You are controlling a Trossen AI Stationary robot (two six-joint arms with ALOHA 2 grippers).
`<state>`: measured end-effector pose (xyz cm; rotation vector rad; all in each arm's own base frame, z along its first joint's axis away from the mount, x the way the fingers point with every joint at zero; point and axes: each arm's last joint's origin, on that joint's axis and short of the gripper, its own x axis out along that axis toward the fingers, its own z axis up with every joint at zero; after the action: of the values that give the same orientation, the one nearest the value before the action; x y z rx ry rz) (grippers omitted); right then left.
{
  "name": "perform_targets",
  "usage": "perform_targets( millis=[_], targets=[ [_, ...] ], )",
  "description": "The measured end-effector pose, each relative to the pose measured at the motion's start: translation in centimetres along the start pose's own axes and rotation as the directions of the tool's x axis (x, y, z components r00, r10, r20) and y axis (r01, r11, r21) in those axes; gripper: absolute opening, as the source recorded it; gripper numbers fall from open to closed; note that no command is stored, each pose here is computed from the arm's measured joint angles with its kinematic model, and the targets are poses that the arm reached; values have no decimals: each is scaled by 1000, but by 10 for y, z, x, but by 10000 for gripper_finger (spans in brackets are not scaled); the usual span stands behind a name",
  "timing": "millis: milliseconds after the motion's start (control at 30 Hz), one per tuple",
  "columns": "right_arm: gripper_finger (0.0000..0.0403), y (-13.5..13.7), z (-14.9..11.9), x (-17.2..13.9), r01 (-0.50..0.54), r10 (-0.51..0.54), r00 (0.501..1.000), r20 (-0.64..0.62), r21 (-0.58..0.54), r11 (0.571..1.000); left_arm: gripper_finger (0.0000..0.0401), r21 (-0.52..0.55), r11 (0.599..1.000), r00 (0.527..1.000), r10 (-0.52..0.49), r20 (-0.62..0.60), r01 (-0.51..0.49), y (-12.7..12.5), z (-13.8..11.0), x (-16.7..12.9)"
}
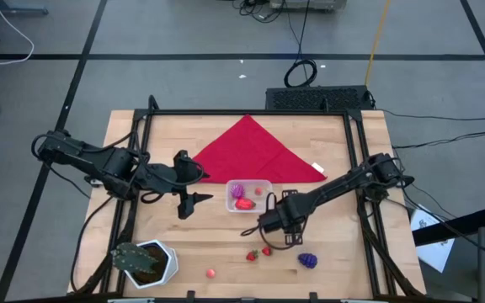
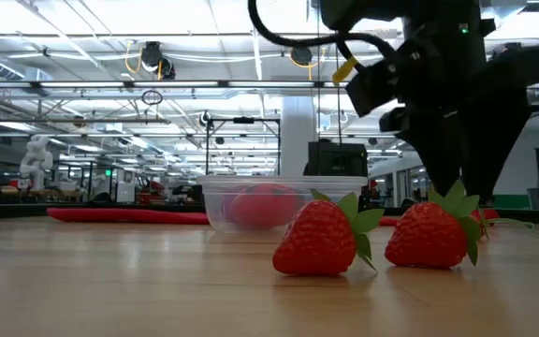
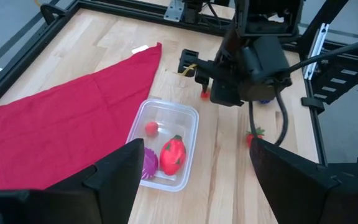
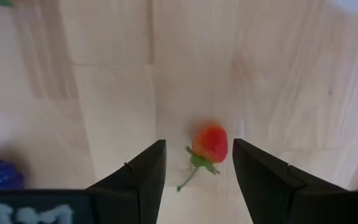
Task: Pick and placing Produce into tupperware
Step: Put the top red strawberry in the transparent bin
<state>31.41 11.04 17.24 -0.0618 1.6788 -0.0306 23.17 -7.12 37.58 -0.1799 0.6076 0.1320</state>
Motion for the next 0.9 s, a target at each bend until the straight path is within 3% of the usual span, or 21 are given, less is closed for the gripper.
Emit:
perform_targets(
  millis=[900],
  targets=[
    [178, -15, -9, 33, -28, 28, 999, -34, 13, 1000, 296, -6, 1000, 1000, 2, -4, -2, 0, 0, 0]
  ],
)
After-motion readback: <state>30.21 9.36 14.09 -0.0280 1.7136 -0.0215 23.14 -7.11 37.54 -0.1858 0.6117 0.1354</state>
